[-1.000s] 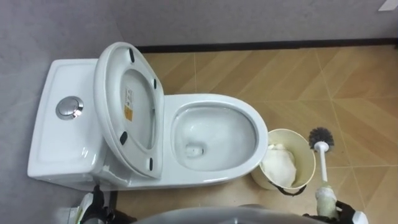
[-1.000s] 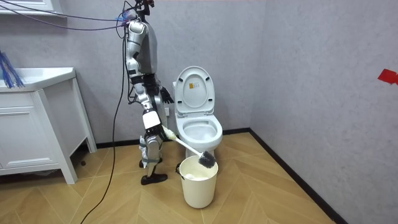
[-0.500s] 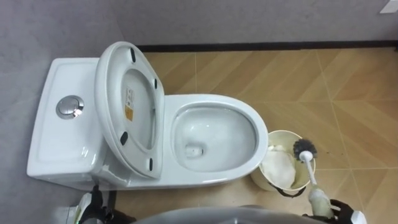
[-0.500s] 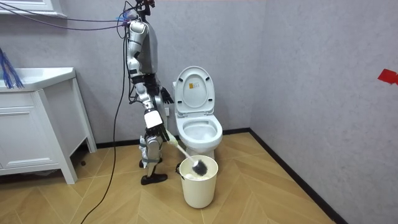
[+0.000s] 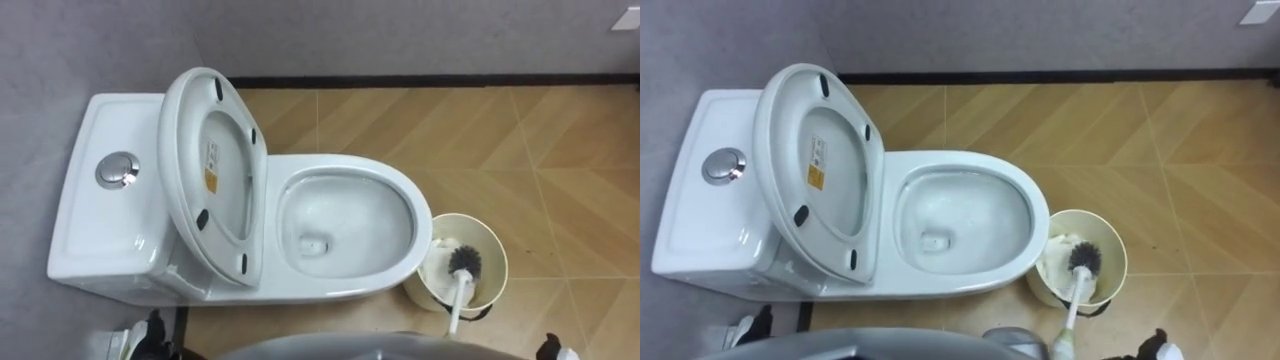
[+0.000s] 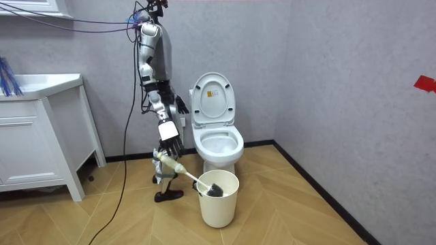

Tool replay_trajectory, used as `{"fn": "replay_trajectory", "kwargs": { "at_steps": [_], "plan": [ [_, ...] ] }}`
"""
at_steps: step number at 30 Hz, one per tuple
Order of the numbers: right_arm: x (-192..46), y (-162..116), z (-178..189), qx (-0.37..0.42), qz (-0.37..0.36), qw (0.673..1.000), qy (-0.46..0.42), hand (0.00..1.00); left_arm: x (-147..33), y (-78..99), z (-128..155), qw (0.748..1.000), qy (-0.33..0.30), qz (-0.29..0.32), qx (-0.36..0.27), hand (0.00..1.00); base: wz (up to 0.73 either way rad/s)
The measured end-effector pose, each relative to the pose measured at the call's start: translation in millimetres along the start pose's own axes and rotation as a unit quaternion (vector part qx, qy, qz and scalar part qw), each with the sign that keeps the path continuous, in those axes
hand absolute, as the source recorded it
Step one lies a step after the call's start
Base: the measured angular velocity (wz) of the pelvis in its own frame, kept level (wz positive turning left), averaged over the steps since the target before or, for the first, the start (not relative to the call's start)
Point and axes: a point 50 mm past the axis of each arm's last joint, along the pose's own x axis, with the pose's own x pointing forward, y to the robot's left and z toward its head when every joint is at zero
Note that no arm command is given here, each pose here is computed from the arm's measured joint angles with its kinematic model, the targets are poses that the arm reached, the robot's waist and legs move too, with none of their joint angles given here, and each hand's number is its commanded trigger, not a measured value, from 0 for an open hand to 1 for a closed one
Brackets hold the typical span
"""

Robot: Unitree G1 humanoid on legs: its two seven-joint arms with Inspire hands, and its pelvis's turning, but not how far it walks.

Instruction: Brush toilet

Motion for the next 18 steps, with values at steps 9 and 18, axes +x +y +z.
{"fn": "replay_trajectory", "kwargs": {
  "at_steps": [9,18],
  "plan": [
    [1,4,-1,-0.005,0.035,0.999,0.016,0.0,-0.4,-1.7,-8,1.0,0.023,-0.007,0.006,0.0,0.0],
    [-4,13,-24,-0.019,0.109,0.99,0.082,0.0,-1.6,-4.4,-14,0.997,0.045,-0.025,0.053,0.0,0.02]
  ]
}}
